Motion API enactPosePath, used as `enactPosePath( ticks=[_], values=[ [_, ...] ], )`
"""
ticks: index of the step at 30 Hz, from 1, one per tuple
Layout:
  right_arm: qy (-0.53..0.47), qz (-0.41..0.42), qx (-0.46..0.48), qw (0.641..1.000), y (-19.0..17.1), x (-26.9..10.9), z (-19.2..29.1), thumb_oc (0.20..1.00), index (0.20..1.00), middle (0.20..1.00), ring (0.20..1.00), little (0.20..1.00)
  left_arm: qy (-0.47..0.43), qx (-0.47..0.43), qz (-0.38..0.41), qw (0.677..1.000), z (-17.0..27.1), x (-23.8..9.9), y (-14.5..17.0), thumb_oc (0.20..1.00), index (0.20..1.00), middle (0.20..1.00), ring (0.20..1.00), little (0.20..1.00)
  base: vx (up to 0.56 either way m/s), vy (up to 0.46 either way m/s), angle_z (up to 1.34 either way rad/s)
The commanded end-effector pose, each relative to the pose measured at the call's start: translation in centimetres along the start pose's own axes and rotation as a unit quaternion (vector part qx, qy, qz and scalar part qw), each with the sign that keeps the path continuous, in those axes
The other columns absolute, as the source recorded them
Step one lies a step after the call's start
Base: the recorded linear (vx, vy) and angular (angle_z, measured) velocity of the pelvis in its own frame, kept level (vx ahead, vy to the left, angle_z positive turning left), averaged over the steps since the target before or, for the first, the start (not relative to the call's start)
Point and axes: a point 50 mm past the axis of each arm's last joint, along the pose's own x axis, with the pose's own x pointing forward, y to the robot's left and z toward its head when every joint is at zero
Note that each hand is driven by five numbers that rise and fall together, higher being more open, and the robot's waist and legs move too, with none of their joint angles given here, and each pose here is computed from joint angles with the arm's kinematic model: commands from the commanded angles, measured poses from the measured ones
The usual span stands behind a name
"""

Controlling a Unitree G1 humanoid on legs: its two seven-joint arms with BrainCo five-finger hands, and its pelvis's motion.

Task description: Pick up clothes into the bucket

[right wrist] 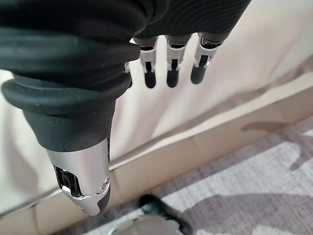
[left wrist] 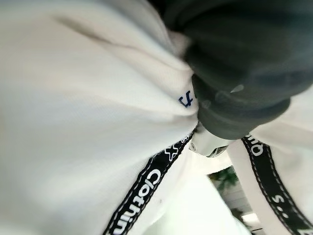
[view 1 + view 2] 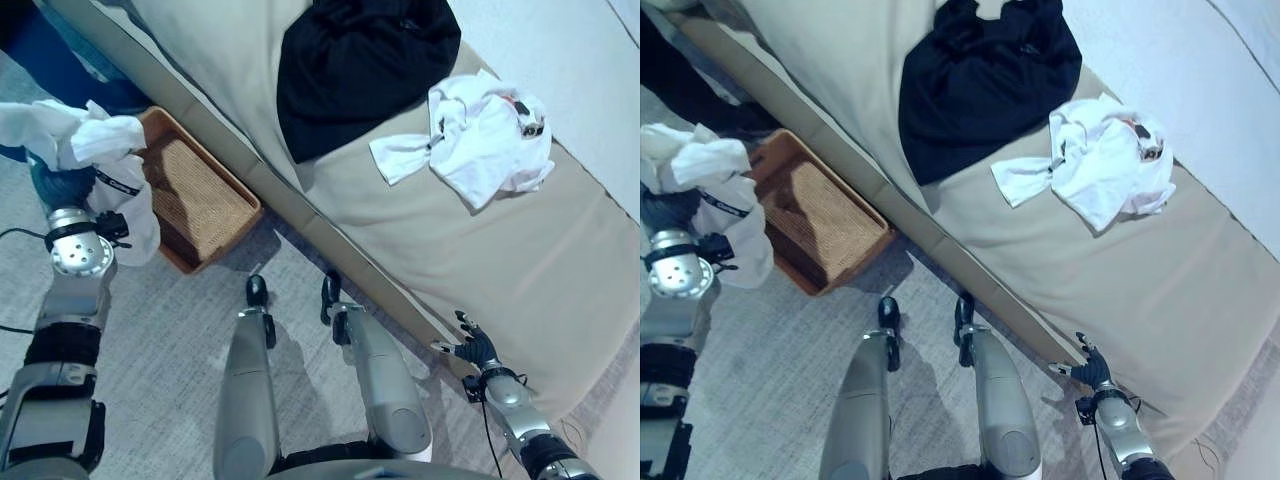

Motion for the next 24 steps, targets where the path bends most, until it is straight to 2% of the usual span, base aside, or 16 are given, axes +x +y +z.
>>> enactPosePath(
  ticks=[1, 12, 13, 14, 17, 24],
  values=[
    [-0.039, -0.03, 0.017, 0.999, -1.2, -0.3, 0.9, 1.0, 1.0, 1.0, 1.0, 1.0, -0.069, -0.016, 0.048, 0.996, 4.1, 2.8, 1.6, 0.2, 0.2, 0.2, 0.2, 0.2, -0.03, 0.031, 0.01],
    [-0.067, -0.056, 0.035, 0.996, -1.5, -0.7, 1.8, 1.0, 1.0, 1.0, 1.0, 1.0, -0.043, -0.002, 0.074, 0.996, 6.0, 6.1, 2.3, 0.2, 0.2, 0.2, 0.2, 0.2, 0.01, -0.003, 0.03],
    [-0.07, -0.054, 0.036, 0.995, -1.3, -0.7, 1.9, 1.0, 1.0, 1.0, 1.0, 1.0, -0.033, -0.008, 0.075, 0.997, 5.7, 6.2, 2.2, 0.482, 0.482, 0.482, 0.482, 0.482, 0.03, 0.0, 0.05],
    [-0.071, -0.054, 0.035, 0.995, -1.2, -0.7, 1.9, 1.0, 1.0, 1.0, 1.0, 1.0, -0.023, -0.003, 0.081, 0.996, 5.5, 6.3, 2.3, 1.0, 1.0, 1.0, 1.0, 1.0, 0.03, -0.006, 0.07],
    [-0.077, -0.05, 0.032, 0.995, -0.7, -0.6, 2.3, 1.0, 1.0, 1.0, 1.0, 1.0, -0.001, -0.025, 0.09, 0.996, 5.2, 6.5, 2.1, 1.0, 1.0, 1.0, 1.0, 1.0, 0.03, -0.014, 0.04],
    [-0.096, -0.044, 0.029, 0.994, -0.5, -0.5, 3.1, 1.0, 1.0, 1.0, 1.0, 1.0, -0.017, -0.03, 0.093, 0.995, 5.6, 6.2, 1.7, 1.0, 1.0, 1.0, 1.0, 1.0, 0.0, 0.0, 0.0]
  ],
)
